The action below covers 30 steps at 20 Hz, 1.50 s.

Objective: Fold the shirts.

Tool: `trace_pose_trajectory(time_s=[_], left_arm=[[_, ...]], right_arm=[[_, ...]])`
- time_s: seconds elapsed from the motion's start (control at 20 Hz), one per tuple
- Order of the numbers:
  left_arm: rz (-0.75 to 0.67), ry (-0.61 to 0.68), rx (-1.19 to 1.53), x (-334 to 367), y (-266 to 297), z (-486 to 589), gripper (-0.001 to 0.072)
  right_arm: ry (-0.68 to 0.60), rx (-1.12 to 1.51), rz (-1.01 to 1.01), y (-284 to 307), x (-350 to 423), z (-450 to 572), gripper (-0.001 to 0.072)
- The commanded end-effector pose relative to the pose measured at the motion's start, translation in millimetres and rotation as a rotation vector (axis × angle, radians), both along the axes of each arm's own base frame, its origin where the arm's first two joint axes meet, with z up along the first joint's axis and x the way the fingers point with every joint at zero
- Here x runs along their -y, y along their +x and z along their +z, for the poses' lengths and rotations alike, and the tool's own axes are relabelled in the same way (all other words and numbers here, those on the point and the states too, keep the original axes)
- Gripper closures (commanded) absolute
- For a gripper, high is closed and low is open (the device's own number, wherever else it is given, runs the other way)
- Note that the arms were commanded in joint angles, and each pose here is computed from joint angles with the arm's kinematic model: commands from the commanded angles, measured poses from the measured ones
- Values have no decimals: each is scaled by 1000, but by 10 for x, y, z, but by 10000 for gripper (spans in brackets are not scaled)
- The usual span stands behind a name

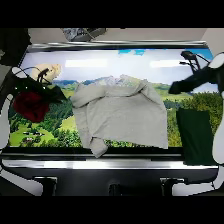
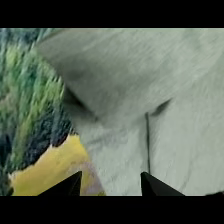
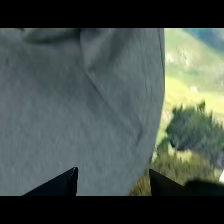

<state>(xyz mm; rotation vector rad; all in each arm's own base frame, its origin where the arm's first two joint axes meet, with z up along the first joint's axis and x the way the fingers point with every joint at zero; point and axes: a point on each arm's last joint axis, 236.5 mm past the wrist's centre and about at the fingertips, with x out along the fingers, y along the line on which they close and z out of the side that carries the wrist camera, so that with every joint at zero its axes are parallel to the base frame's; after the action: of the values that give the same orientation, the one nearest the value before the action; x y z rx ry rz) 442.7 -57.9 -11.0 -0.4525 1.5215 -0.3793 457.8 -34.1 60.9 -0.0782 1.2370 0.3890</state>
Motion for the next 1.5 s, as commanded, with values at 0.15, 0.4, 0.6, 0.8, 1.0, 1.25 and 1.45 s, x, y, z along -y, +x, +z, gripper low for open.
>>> trace_pose_trajectory(time_s=[0.15, 0.4, 0.6, 0.8, 1.0, 1.25, 1.45], left_arm=[[-81, -38, -212, 574, -1219, -759, 278], [-80, -32, -175, 875, -1268, -1020, 281], [-60, -15, -138, 909, -1169, -1069, 668], [-62, -16, -116, 885, -1139, -1013, 678], [-80, -17, -66, 886, -1093, -896, 679], [-119, -19, -39, 889, -1094, -868, 679], [-105, -20, -33, 811, -1060, -866, 679]], right_arm=[[49, -344, -19, -1182, 208, -405, 174], [83, -430, -3, -1530, 76, -733, 170], [90, -532, -10, -1890, 11, -1075, 137], [121, -615, -8, -2252, -121, -1461, 65], [162, -635, -32, -2416, -265, -1674, 67], [237, -496, -195, -2025, -414, -1802, 293], [284, -523, -190, -2067, -515, -1739, 665]])
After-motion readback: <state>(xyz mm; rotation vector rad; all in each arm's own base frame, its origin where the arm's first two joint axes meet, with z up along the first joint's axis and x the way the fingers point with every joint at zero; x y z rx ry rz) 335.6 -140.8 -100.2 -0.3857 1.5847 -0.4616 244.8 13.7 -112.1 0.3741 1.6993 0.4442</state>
